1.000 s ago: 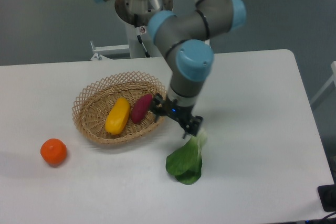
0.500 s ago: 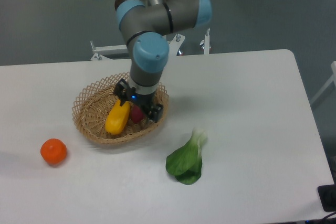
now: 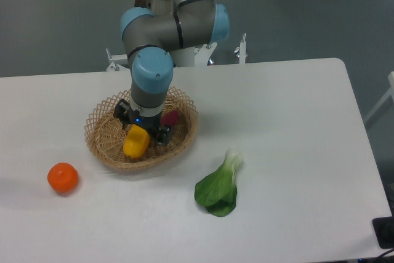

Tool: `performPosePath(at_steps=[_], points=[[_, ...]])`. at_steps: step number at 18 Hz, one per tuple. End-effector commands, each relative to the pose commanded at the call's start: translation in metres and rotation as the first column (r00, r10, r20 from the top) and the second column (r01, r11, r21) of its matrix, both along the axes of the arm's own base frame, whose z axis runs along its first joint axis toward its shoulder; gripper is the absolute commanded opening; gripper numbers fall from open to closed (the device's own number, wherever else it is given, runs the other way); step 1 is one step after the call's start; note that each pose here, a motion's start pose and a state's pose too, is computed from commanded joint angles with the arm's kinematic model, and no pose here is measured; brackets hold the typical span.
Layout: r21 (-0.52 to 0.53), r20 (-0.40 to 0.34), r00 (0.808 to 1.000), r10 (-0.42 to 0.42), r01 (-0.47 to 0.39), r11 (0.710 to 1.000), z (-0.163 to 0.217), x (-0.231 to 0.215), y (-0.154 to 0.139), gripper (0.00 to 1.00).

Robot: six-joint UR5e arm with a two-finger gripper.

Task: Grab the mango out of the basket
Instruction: 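Close the gripper around the yellow mango inside the basket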

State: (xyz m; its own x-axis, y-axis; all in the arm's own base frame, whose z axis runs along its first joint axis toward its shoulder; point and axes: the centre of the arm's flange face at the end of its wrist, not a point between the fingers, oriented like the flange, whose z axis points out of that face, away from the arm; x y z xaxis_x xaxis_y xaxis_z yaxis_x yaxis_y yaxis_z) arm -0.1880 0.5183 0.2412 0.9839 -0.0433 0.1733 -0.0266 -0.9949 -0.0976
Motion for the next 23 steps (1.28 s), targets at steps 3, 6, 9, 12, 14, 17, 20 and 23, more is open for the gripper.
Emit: performPosePath(at_steps=[3,6,9,12,14,17,20,23], points=[[-0.01,0.007,1.0,0.003,-0.003,1.0,-0.005,0.003,-0.001,1.0],[-0.024,0.017,1.0,-0.003,0.003,1.0,-0.012,0.009,-0.004,1.0],[-0.036,0.026,1.0,-0.017,0.017,0.999,-0.019,0.02,-0.007,1.0],[-0.041,0.027,1.0,0.007,-0.006,0.999,-0.022,0.02,-0.006,1.0],[-0.041,0.023,0.999,0.03,-0.029,0.999,-0.026,0.019,-0.003,1.0],[-0.033,0.003,1.0,0.026,-0.026,0.999,-0.026,0.022,0.0,0.97],[-0.041,-0.003,1.0,0.027,-0.027,0.999,-0.028,0.025,0.001,0.8],[-0.047,-0.009,0.998,0.063,-0.063,0.997,-0.026,0.025,0.002,0.51]])
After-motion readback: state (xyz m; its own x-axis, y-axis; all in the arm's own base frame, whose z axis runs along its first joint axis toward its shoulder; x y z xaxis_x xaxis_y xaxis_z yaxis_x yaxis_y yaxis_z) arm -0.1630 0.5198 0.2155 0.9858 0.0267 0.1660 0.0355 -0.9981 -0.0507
